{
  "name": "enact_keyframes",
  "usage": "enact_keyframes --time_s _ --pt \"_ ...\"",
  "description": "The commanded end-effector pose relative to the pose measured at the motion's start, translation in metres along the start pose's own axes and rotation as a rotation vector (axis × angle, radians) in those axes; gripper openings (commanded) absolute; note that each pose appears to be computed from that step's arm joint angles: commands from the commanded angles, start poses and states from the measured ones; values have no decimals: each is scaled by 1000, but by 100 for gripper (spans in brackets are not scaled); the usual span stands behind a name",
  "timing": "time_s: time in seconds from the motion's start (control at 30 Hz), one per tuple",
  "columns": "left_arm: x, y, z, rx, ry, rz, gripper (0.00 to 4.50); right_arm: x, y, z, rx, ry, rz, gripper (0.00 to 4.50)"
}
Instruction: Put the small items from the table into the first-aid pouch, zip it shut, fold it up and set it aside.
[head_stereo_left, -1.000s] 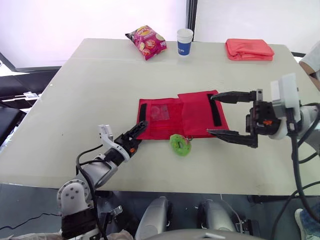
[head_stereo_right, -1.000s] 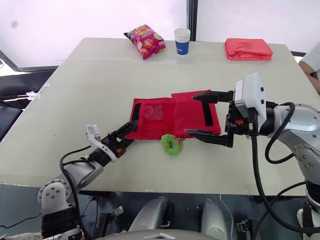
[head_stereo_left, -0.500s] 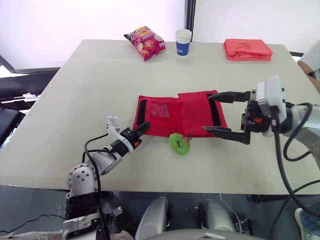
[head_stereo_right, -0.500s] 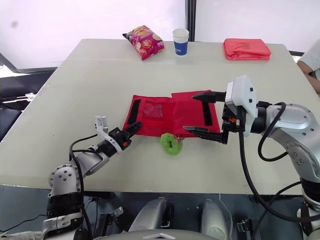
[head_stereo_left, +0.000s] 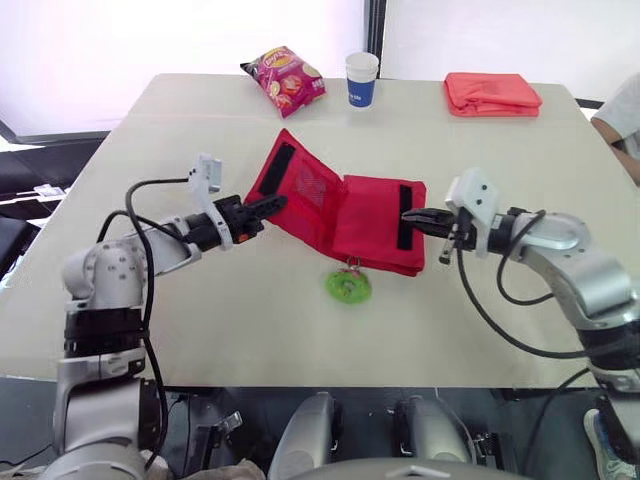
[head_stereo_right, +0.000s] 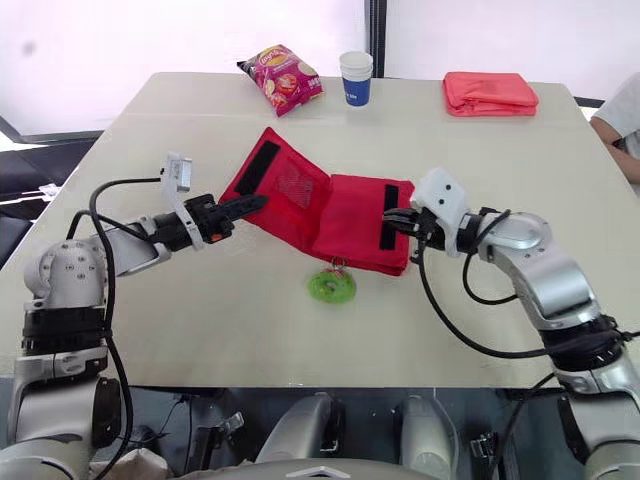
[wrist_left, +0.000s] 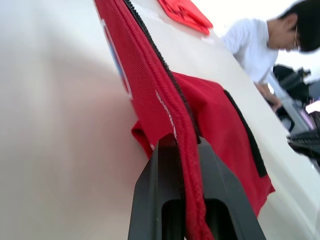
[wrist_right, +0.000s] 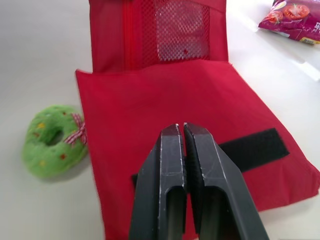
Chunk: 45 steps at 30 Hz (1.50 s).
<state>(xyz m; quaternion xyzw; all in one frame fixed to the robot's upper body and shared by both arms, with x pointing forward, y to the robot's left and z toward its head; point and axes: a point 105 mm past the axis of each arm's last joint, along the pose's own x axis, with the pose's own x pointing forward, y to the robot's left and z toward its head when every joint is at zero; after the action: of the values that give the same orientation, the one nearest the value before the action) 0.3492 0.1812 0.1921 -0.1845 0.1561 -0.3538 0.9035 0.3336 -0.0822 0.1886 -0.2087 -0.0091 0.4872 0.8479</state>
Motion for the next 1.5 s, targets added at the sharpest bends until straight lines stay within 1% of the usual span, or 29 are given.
enact_keyframes --time_s 0.03,0.1,0.23,0.3,0.4,0.47,0.6,0.7,0.77,0.83,0.9,0.97,1.13,1.27,1.37,1.4,1.43,1.47,1.5 --pt "7 -27 10 131 17 -78 0 20 -4 7 -66 -16 -33 4" --pt "11 -36 12 151 11 -102 0 31 -2 -6 -100 45 -28 4" --pt "20 -59 15 216 13 -163 0 47 3 -46 -161 228 -4 4" --pt "24 -74 14 268 32 -215 0 52 4 -65 -164 306 -12 4" --pt "30 -89 14 281 40 -277 0 57 6 -75 -163 338 -20 4" --pt "40 -99 5 315 80 -317 0 59 6 -78 -157 341 -30 4" --pt "60 -106 -15 348 154 -366 0 62 6 -76 -146 316 -39 4" --pt "70 -112 -33 405 228 -427 0 60 6 -77 -152 311 -39 4" --pt "77 -110 -45 436 278 -437 0 57 6 -80 -153 307 -44 4" --pt "83 -105 -53 461 310 -438 0 57 10 -73 -131 256 -36 4" --pt "92 -100 -59 485 321 -434 0 52 23 -59 -141 172 15 4" --pt "101 -99 -61 478 318 -439 0 42 32 -48 -143 127 37 4" --pt "122 -99 -60 494 302 -436 0 12 37 -29 -197 114 -11 4" --pt "130 -103 -64 510 303 -446 0 -13 41 -14 -189 108 -53 4" --pt "134 -109 -67 559 298 -471 0 -34 41 -2 -170 105 -119 4" --pt "132 -115 -68 543 301 -505 83 -44 41 2 -158 103 -152 0" --pt "131 -119 -66 527 292 -527 111 -53 42 5 -145 101 -183 0" --pt "130 -121 -62 511 272 -539 151 -60 43 8 -139 101 -199 0" --pt "126 -127 -55 458 243 -589 167 -70 45 11 -128 98 -227 0"
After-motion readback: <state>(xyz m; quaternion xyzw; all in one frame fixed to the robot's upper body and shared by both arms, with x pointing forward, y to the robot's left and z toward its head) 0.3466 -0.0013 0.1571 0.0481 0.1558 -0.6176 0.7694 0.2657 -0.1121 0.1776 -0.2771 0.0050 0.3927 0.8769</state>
